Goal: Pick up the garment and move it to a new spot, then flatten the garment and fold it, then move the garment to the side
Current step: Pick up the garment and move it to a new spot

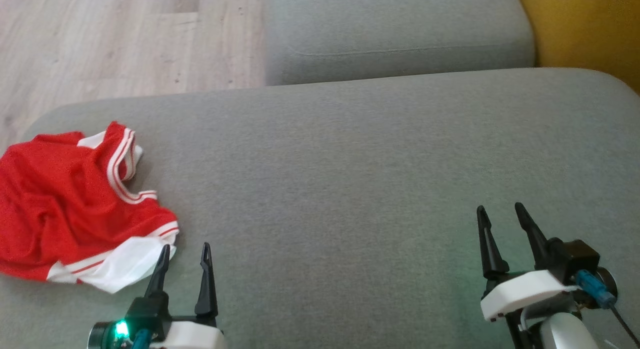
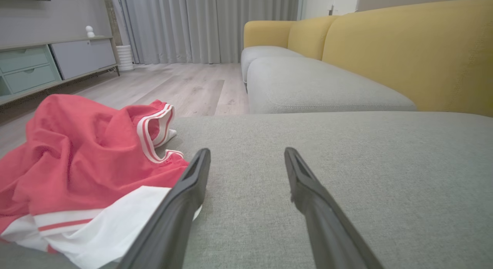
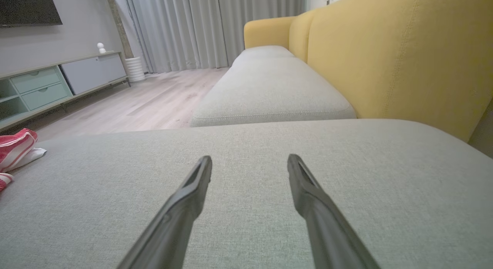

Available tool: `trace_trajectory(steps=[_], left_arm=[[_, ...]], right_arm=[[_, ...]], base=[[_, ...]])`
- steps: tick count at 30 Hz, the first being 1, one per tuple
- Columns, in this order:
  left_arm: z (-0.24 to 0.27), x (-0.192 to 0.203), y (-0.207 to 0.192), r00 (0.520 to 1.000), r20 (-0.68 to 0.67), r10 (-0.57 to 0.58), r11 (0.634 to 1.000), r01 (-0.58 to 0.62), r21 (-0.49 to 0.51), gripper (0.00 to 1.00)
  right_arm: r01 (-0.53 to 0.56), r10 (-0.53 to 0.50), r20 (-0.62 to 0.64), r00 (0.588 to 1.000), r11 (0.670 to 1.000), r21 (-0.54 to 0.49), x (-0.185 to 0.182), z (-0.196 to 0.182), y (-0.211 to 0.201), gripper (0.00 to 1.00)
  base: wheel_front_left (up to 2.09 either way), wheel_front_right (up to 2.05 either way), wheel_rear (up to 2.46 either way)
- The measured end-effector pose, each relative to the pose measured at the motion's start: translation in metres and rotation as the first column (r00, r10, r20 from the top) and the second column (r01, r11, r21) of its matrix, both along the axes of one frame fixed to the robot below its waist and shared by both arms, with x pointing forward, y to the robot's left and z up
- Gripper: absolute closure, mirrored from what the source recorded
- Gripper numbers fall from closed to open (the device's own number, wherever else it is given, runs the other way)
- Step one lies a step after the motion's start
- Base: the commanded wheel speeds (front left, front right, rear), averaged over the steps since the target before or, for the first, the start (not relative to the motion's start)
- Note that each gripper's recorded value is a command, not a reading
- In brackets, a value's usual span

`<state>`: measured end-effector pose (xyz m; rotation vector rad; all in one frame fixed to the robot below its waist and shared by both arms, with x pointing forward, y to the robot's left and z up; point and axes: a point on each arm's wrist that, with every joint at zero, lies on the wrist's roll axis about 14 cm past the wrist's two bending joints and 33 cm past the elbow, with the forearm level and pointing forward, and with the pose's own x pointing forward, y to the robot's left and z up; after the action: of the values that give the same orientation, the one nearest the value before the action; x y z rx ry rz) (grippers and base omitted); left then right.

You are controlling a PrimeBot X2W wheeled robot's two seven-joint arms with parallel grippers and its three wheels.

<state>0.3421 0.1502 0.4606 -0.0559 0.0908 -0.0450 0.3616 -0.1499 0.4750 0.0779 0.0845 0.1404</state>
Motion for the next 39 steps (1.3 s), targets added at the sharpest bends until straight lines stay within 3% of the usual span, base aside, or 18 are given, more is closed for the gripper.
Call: trace_trajectory(steps=[6,14,26,32,39], left_arm=[[-0.001,-0.01,0.016,0.999,-0.002,0.047,0.999,-0.047,0.008,0.0],[0.0,-0.039,0.068,0.979,0.003,0.204,0.978,-0.204,0.034,0.0],[-0.002,-0.109,0.133,0.894,-0.009,0.448,0.893,-0.447,0.059,0.0],[-0.003,-0.117,0.14,0.882,-0.015,0.471,0.881,-0.469,0.069,0.0],[0.01,-0.098,0.132,0.903,-0.011,0.43,0.903,-0.43,0.01,0.0]], right_arm=[[-0.052,0.052,0.008,0.999,0.999,-0.001,0.009,0.003,0.017,0.0],[-0.205,0.205,0.014,0.979,0.979,0.009,0.024,0.004,0.071,0.0],[-0.45,0.45,0.0,0.893,0.893,0.014,0.027,-0.001,0.162,0.0],[-0.475,0.475,-0.011,0.88,0.88,0.024,0.027,-0.005,0.172,0.0],[-0.458,0.459,-0.027,0.888,0.888,0.037,0.03,-0.012,0.166,0.0]], base=[[0.0,0.0,0.0],[0.0,0.0,0.0],[0.0,0.0,0.0],[0.0,0.0,0.0],[0.0,0.0,0.0]])
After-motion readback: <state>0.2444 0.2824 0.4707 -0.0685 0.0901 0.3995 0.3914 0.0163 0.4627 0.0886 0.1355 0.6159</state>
